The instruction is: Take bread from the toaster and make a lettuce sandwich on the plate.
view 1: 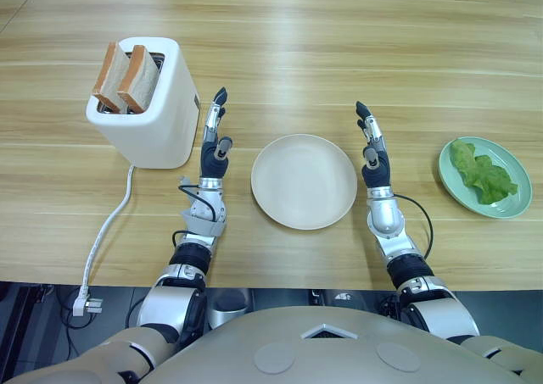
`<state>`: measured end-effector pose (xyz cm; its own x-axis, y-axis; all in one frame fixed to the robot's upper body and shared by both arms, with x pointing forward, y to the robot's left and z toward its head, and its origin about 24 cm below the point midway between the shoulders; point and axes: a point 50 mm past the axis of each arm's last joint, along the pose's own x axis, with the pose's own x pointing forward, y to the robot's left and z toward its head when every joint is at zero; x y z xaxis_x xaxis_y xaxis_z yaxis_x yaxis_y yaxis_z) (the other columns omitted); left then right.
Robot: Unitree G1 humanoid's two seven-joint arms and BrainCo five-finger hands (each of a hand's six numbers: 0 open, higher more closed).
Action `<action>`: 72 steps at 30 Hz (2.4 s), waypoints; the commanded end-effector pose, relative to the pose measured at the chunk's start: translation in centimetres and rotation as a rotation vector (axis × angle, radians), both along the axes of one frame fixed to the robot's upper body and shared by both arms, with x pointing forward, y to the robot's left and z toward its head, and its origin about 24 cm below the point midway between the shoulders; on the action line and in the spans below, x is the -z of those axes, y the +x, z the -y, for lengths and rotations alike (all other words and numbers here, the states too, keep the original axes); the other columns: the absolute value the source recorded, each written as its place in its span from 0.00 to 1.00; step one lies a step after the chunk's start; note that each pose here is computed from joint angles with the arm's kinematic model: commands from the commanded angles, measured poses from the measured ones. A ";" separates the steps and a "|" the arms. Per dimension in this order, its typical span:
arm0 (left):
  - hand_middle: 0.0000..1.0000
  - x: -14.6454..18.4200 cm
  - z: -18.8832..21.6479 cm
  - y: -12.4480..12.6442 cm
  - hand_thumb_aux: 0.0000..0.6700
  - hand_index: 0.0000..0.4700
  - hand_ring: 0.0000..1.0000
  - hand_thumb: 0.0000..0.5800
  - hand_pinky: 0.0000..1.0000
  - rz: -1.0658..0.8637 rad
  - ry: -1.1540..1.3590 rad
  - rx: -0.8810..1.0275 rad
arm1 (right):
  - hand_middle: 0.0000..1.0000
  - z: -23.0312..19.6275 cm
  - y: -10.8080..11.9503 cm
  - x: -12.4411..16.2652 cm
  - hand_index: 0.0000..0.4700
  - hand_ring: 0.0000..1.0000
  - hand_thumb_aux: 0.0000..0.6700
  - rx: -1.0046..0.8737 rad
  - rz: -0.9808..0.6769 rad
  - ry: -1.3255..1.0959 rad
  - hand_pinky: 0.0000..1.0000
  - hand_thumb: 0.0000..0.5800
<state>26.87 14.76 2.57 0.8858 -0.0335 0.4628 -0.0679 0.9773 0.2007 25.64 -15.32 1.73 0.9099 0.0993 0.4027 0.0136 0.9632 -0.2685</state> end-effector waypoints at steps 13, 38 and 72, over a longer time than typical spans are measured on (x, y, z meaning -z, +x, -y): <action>0.00 -1.1 -0.6 -0.4 0.00 0.00 0.00 0.00 0.00 0.100 0.127 -0.027 | 0.00 -0.4 -0.1 0.2 0.00 0.00 0.00 -0.014 0.014 -0.035 0.00 0.00; 0.00 -8.1 -22.1 0.5 0.00 0.00 0.00 0.00 0.00 -0.128 0.889 -0.860 | 0.00 -0.5 0.7 0.5 0.00 0.00 0.00 -0.014 0.005 -0.087 0.00 0.00; 1.00 -12.6 -16.7 4.0 1.00 0.98 1.00 1.00 1.00 -0.106 0.990 -0.678 | 0.00 -1.0 0.9 0.5 0.00 0.00 0.00 -0.022 0.006 -0.084 0.00 0.00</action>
